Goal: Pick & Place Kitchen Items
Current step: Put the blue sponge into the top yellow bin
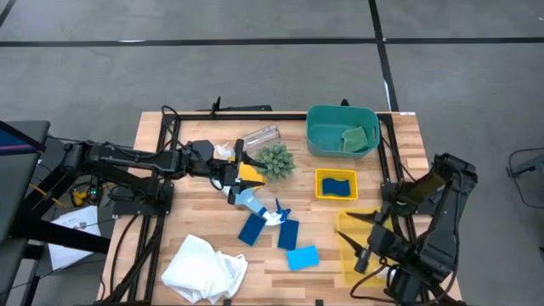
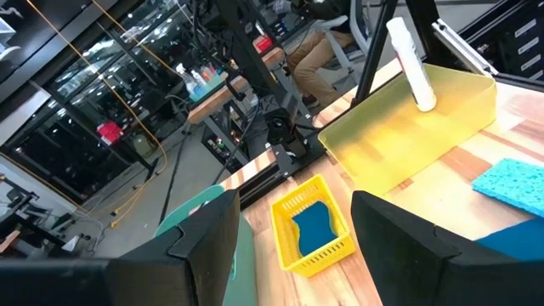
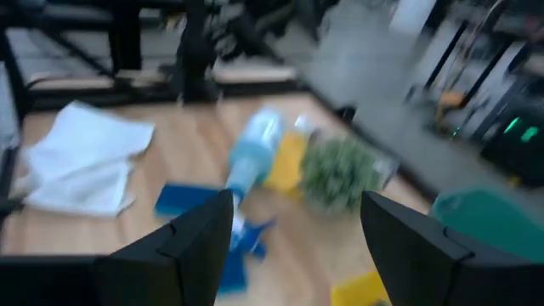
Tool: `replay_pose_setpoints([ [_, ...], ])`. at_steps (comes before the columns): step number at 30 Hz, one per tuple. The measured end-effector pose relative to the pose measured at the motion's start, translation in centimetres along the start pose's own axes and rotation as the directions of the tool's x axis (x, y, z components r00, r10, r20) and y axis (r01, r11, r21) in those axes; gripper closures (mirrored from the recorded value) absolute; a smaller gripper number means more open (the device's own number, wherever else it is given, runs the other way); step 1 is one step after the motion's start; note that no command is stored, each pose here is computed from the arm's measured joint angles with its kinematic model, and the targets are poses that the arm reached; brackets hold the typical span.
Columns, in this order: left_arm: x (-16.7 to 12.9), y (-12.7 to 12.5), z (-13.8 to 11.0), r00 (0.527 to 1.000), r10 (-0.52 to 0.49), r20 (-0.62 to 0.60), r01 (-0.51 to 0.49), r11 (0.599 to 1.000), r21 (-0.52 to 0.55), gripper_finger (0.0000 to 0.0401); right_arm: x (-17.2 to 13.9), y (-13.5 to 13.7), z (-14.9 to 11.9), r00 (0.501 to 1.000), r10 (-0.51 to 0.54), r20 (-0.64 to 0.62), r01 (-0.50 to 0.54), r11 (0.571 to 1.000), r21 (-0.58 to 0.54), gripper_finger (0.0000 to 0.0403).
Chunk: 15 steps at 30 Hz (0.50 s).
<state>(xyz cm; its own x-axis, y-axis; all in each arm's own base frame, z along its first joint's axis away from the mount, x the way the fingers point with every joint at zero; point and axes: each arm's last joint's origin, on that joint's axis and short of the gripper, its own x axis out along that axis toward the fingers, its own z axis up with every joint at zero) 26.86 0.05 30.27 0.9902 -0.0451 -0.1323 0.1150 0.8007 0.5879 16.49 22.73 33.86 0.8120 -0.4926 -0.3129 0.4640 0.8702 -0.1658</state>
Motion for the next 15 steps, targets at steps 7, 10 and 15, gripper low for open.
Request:
replay_pose_setpoints([
  [7,0.0,0.0,0.0,1.0,-0.001,-0.001,0.001,0.999,-0.042,0.0179,2.6,-0.8,1.3,0.99,-0.109,0.09,0.108,0.994,0.014,0.0154],
  [10,0.0,0.0,0.0,1.0,0.0,-0.002,0.0,0.999,-0.054,0.0179,3.7,-1.1,1.6,0.986,-0.15,0.076,0.15,0.989,0.009,0.0154],
  [15,0.0,-0.1,-0.2,0.999,0.006,-0.034,-0.008,0.998,-0.057,0.0179,4.6,-1.6,2.0,0.981,-0.183,0.062,0.183,0.983,0.011,0.0154],
])
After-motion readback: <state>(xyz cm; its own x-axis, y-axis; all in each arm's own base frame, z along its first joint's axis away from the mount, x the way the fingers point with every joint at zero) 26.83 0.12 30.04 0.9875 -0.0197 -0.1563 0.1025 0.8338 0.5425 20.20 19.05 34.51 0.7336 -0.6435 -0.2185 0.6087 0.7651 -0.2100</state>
